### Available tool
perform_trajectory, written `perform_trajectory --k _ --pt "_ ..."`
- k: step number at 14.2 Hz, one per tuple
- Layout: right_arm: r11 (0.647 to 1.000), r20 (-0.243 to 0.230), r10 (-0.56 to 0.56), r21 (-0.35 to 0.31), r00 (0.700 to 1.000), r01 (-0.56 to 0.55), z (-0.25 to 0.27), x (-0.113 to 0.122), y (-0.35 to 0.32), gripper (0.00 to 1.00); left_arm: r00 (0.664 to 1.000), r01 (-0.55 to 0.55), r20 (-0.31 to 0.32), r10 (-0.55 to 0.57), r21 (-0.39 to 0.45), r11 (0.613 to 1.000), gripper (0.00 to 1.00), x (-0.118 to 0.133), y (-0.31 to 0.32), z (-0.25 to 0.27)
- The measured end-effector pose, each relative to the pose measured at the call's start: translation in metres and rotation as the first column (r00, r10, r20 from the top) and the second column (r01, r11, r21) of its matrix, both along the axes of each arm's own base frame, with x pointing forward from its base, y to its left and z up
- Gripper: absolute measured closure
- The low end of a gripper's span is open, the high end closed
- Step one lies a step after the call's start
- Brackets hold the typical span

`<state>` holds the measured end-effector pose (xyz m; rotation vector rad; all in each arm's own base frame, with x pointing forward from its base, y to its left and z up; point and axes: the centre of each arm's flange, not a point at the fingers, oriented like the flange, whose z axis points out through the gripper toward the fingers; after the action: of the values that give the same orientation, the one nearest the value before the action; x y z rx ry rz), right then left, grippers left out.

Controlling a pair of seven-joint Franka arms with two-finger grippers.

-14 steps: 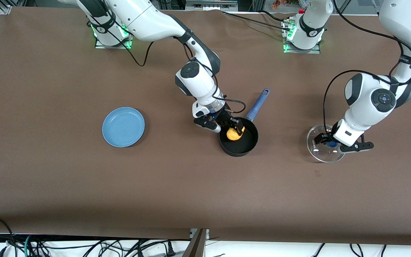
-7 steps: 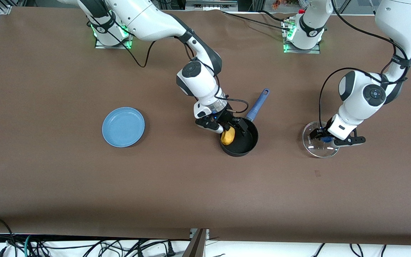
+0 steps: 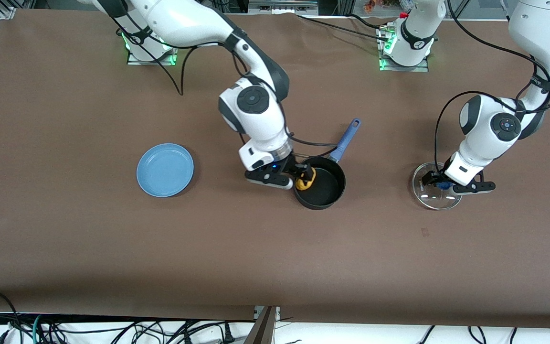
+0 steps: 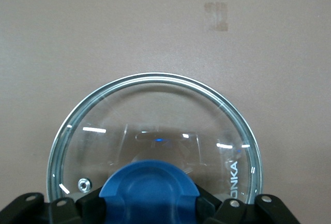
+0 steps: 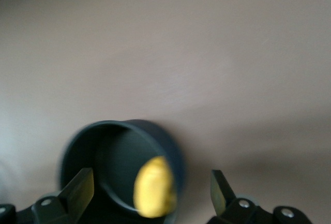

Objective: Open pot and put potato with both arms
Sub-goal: 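Withdraw the right gripper while the left gripper sets the lid down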

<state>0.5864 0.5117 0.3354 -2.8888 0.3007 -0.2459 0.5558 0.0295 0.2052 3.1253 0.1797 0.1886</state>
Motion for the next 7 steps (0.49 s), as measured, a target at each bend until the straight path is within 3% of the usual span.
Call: perform_trajectory --k 2,5,7 --pt "0.987 -0.024 0.138 -0.080 0.990 -0.140 0.023 0.021 -0.041 0.00 1.000 0.002 0.012 -0.002 -0.017 1.000 0.55 -0.002 -0.003 -0.010" --pt "0.948 -0.063 0.277 -0.147 0.959 -0.283 0.066 0.052 -0.115 0.00 1.000 0.028 0.007 -0.028 -0.015 1.000 0.55 -0.006 -0.004 -0.021" --pt "0.912 -0.110 0.356 -0.177 0.928 -0.371 0.094 0.065 -0.168 0.00 0.999 0.051 0.009 -0.051 -0.001 0.999 0.41 -0.007 -0.001 -0.023"
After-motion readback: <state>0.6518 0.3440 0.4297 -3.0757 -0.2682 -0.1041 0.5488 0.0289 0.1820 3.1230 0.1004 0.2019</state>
